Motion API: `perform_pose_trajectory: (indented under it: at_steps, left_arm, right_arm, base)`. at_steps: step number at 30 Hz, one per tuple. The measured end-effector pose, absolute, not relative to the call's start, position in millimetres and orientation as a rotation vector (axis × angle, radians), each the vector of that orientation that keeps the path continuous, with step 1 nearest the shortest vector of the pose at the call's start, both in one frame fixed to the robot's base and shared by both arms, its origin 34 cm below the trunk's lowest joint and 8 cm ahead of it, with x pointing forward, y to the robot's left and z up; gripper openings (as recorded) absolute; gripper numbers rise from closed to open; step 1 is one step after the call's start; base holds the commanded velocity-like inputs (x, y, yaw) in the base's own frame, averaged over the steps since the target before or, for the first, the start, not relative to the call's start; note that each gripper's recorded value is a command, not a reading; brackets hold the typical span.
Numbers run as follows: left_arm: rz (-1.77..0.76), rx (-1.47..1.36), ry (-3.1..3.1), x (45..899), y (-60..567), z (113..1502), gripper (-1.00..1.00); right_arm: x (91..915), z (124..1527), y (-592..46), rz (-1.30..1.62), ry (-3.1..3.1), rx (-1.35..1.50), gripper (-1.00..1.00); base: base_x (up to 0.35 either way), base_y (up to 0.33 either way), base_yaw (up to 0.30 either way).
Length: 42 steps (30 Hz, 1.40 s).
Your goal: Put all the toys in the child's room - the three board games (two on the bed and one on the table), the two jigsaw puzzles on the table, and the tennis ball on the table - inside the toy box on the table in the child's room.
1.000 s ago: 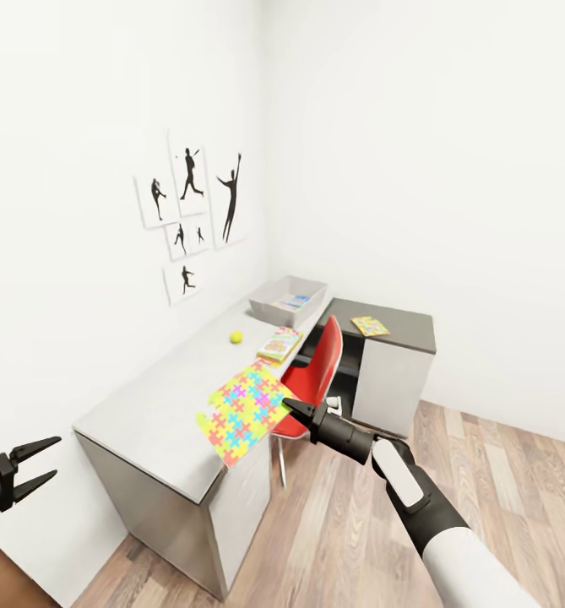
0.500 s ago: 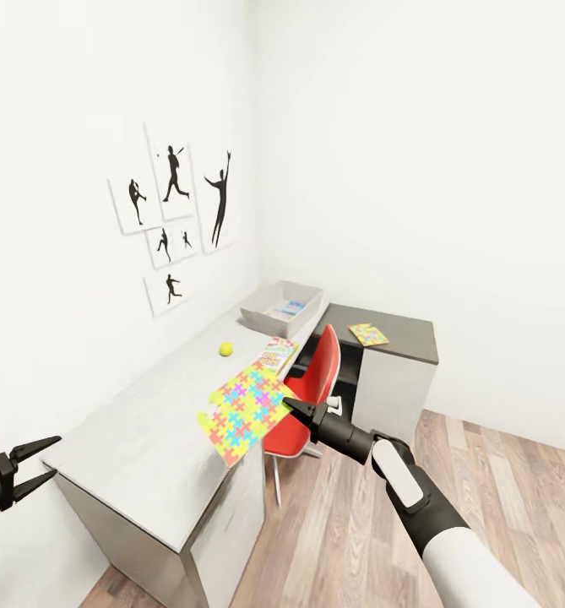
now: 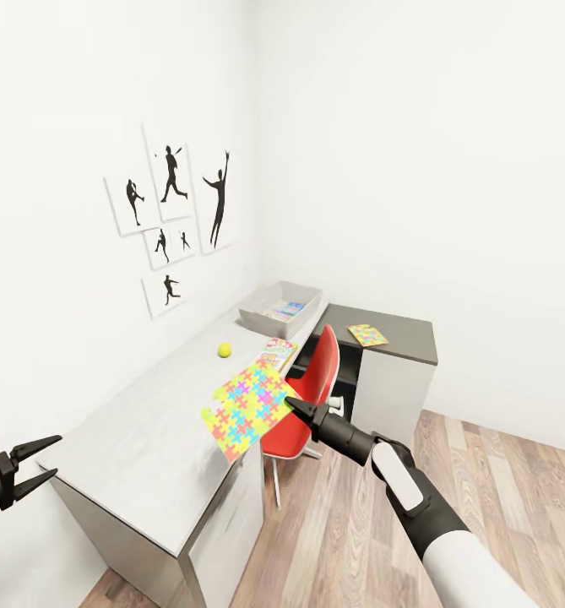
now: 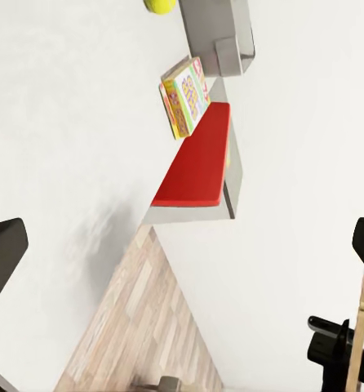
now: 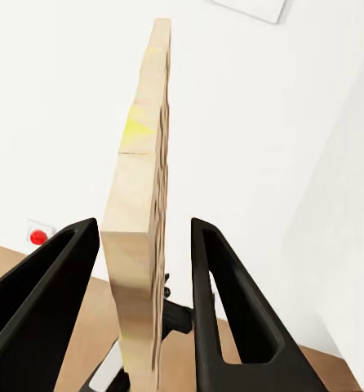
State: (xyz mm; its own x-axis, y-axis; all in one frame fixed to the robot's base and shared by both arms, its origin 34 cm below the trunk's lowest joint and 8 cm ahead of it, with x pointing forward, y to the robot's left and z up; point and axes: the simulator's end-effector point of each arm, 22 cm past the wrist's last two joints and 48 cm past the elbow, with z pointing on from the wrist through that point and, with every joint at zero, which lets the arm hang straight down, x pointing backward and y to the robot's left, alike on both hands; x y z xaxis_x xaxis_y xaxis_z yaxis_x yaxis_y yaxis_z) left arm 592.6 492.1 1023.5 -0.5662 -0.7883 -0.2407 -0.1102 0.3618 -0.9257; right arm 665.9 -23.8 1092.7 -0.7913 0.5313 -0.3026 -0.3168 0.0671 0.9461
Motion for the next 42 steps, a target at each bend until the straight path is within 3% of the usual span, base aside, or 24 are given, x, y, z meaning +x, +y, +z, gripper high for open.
perform_pose_trajectory:
  at_steps: [29, 42]
  left_arm:
    - [-1.225, -0.737, 1.894, 610.3, 496.0, 1046.7, 1.0]
    - [-1.267, -0.461, 1.895, 690.6, 442.1, 1134.3, 1.0]
  right_arm:
    - [670.1, 1109.9, -17.7, 1.766, 1.847, 0.169, -1.0]
    - [722.4, 1195.9, -42.1, 1.74, 1.751, 0.136, -1.0]
  base:
    - [0.0, 0.0, 0.0]
    - [0.0, 0.0, 0.0]
